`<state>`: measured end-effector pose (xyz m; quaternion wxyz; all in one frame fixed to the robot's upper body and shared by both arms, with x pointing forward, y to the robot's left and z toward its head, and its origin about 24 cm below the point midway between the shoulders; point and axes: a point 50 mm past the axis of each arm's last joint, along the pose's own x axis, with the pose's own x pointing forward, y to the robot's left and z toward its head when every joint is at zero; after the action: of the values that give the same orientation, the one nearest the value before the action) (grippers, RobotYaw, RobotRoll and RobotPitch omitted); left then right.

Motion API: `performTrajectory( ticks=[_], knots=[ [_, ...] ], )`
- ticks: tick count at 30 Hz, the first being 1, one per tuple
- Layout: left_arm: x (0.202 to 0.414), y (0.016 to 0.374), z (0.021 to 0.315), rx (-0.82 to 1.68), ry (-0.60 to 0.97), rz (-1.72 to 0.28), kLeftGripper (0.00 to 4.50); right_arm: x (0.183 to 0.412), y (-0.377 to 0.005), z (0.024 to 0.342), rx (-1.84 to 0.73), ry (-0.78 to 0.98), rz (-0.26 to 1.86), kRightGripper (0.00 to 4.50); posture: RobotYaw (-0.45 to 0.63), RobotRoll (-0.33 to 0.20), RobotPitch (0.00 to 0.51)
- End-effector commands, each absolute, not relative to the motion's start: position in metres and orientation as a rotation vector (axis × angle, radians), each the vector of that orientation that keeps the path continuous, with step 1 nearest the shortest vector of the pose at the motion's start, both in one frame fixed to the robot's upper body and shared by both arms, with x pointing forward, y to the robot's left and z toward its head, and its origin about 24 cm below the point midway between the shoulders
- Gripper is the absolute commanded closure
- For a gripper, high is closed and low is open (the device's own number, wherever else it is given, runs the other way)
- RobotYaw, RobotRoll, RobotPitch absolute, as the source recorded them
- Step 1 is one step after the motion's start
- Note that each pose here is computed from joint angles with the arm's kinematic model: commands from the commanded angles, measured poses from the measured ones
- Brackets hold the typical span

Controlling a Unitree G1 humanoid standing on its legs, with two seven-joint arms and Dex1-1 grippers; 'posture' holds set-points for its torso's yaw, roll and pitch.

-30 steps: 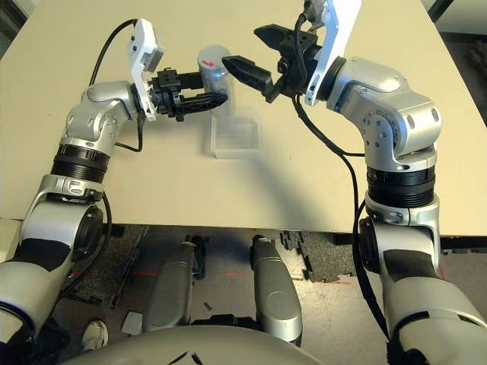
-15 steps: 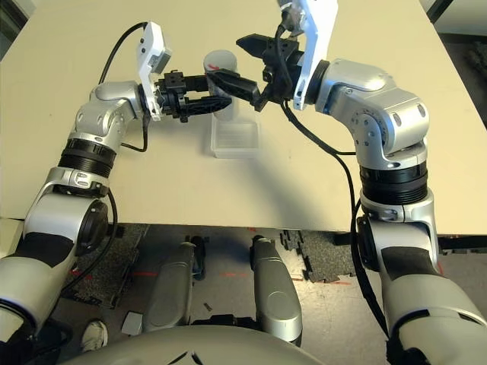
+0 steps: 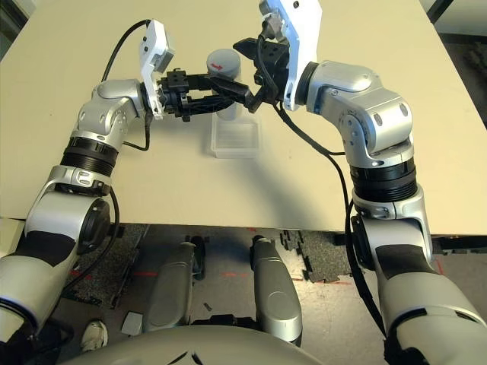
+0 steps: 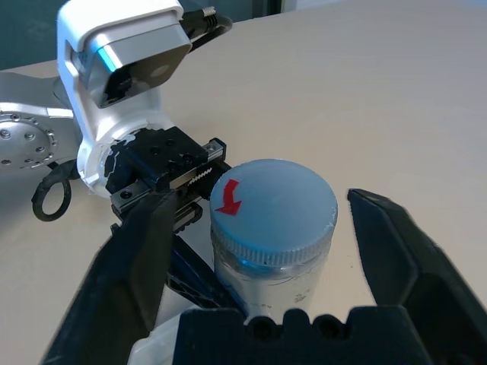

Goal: Pour the medicine from the bottle into the box.

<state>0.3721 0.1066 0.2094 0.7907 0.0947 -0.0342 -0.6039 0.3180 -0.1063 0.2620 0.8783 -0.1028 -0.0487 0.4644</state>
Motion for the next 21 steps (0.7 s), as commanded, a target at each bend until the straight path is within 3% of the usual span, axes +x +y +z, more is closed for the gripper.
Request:
performTrajectory(
  ticks=[1, 3, 10, 21],
  knots=[
    [0.369, 0.104, 0.205, 0.223, -0.058, -1.317, 2.06, 0.316, -0.103, 0.261, -0.214, -0.093, 0.977, 1.34, -0.05, 0.000, 0.227],
    [0.369, 0.104, 0.204, 0.223, -0.055, -1.316, 2.06, 0.316, -0.103, 0.261, -0.205, -0.094, 0.977, 1.92, -0.05, 0.000, 0.227],
    [0.367, 0.104, 0.204, 0.224, -0.046, -1.331, 2.06, 0.318, -0.104, 0.267, -0.147, -0.111, 0.998, 1.93, -0.04, 0.000, 0.230],
    [0.343, 0.093, 0.216, 0.248, -0.031, -1.493, 2.06, 0.323, -0.105, 0.270, -0.163, -0.142, 1.285, 1.93, -0.02, 0.000, 0.239]
  ],
)
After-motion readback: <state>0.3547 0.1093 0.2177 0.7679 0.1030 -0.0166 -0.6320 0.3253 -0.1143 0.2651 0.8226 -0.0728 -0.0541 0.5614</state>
